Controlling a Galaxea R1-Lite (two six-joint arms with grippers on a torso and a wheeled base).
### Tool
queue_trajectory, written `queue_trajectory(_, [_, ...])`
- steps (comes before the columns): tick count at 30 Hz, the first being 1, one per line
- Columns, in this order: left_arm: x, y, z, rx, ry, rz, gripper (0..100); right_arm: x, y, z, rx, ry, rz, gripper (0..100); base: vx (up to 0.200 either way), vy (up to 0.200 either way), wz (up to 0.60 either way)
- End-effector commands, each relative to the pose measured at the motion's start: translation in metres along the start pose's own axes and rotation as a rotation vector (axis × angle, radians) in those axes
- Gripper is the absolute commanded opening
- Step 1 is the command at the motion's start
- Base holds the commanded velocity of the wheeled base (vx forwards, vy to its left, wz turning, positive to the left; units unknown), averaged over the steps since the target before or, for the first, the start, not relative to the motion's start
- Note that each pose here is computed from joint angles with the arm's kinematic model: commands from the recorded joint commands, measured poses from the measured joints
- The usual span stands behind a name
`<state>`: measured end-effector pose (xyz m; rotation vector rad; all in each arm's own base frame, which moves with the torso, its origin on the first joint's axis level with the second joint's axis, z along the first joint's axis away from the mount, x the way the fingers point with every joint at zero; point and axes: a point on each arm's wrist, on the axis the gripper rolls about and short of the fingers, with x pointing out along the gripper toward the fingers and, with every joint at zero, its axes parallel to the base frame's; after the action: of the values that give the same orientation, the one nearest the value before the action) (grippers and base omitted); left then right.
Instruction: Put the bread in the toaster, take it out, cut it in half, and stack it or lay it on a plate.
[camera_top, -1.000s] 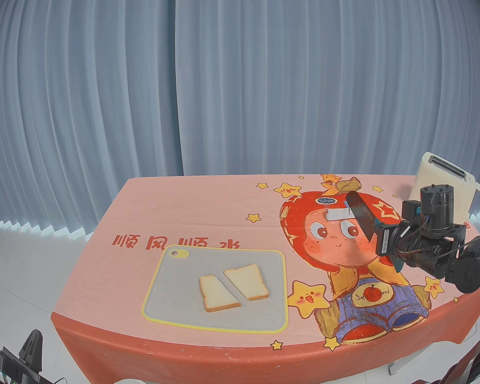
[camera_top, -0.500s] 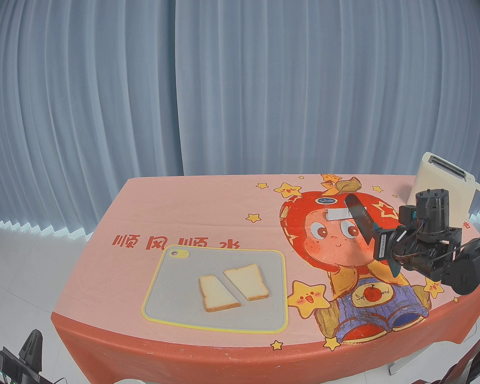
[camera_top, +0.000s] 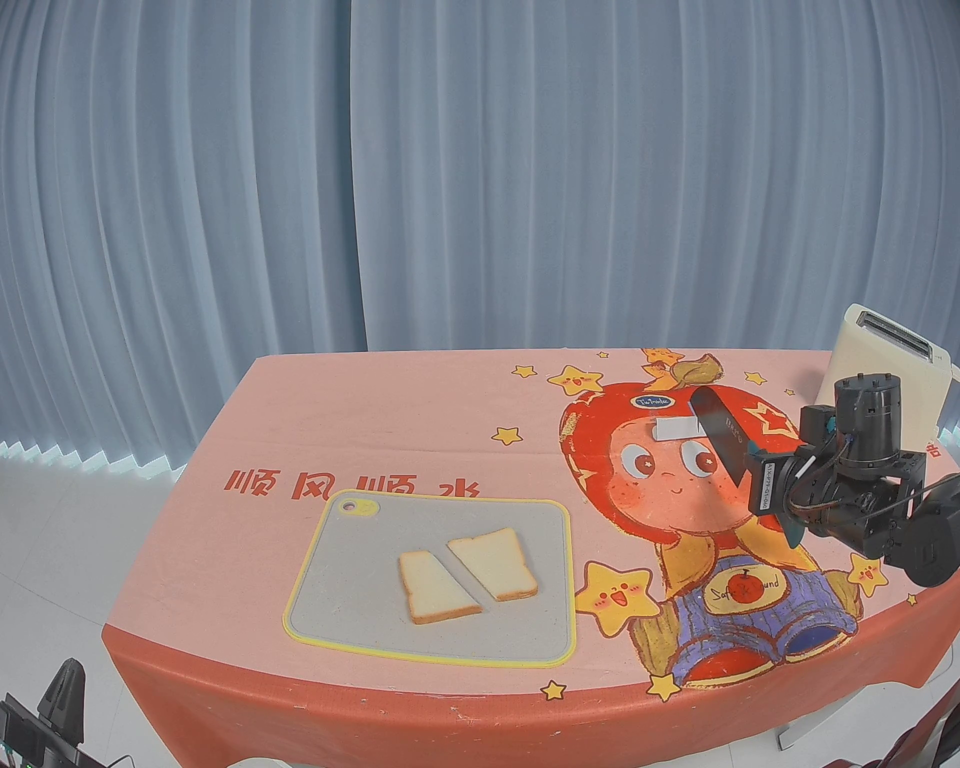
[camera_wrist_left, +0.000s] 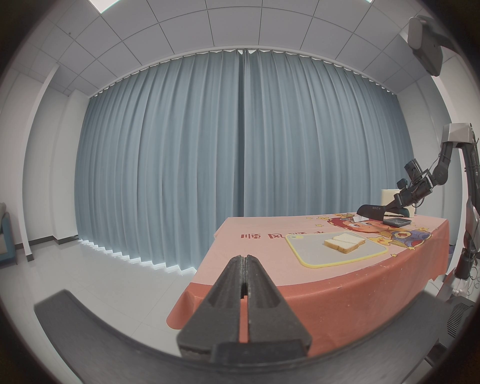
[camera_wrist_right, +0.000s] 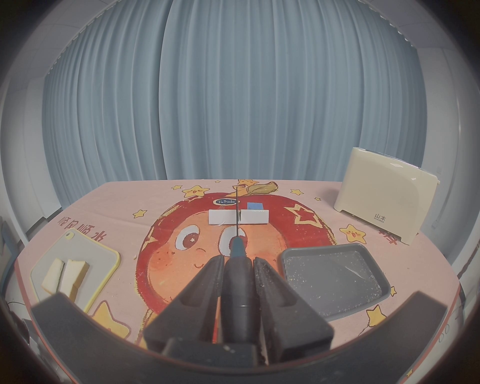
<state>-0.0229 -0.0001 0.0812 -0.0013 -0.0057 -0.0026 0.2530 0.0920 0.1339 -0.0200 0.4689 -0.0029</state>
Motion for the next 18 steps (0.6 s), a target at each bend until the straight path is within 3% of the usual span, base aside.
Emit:
queue_trajectory(1, [0.0003,0.0000,-0.0052,0.000,0.004,-0.001,0,-0.0005,-0.0007,0.0014,0.002,-0.006,-0.002,0,0.000,0.000,0.00])
queue_trajectory(18, [0.0003,0.0000,-0.0052,0.000,0.004,0.001,0,0.0002,-0.0006,0.0009,0.003,-0.003,-0.002,0,0.000,0.000,0.00])
